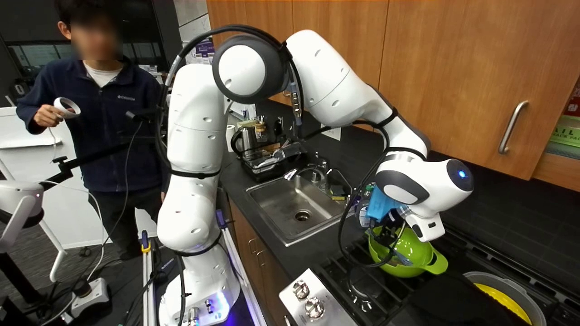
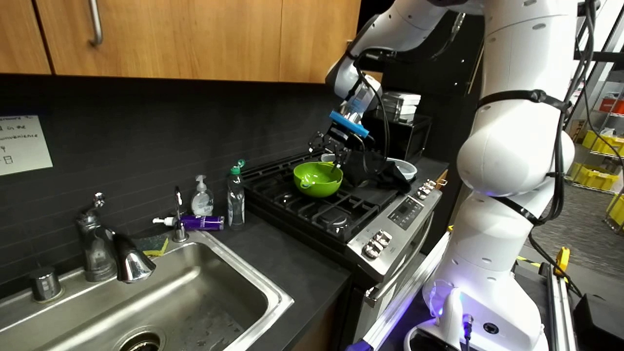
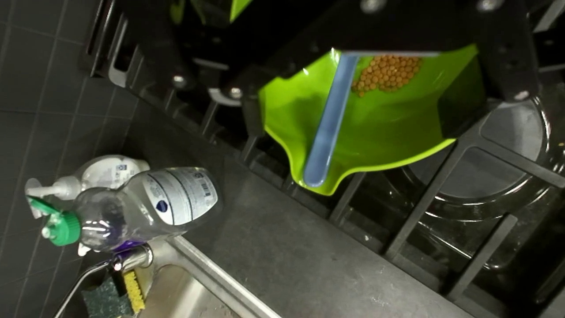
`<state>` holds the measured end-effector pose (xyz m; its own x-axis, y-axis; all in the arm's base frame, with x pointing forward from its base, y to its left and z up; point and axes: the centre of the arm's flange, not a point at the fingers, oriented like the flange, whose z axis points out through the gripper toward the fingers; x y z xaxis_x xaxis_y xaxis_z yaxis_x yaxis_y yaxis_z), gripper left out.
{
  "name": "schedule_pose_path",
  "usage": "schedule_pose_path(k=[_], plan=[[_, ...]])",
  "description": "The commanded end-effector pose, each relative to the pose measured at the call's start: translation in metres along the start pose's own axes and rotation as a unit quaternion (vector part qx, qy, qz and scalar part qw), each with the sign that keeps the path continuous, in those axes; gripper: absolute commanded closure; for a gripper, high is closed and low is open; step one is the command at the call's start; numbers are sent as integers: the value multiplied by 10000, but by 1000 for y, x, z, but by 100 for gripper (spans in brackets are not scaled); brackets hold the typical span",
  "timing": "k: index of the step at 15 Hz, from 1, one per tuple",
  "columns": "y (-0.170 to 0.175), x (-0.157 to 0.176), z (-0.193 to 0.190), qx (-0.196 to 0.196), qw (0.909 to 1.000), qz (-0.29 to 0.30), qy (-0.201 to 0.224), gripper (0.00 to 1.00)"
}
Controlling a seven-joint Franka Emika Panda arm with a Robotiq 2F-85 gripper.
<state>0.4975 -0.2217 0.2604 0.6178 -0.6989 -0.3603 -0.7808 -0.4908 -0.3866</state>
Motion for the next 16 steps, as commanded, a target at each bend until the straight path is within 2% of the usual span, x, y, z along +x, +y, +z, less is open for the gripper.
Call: schedule_pose_path(k=[1, 9, 13, 16], plan=[[11, -4, 0, 46, 9997, 213, 86, 0], [61, -12, -1, 294, 9951, 879, 347, 0], [74, -28, -13, 482, 9845, 1056, 1316, 0], [79, -46, -30, 571, 9715, 1150, 1991, 0]])
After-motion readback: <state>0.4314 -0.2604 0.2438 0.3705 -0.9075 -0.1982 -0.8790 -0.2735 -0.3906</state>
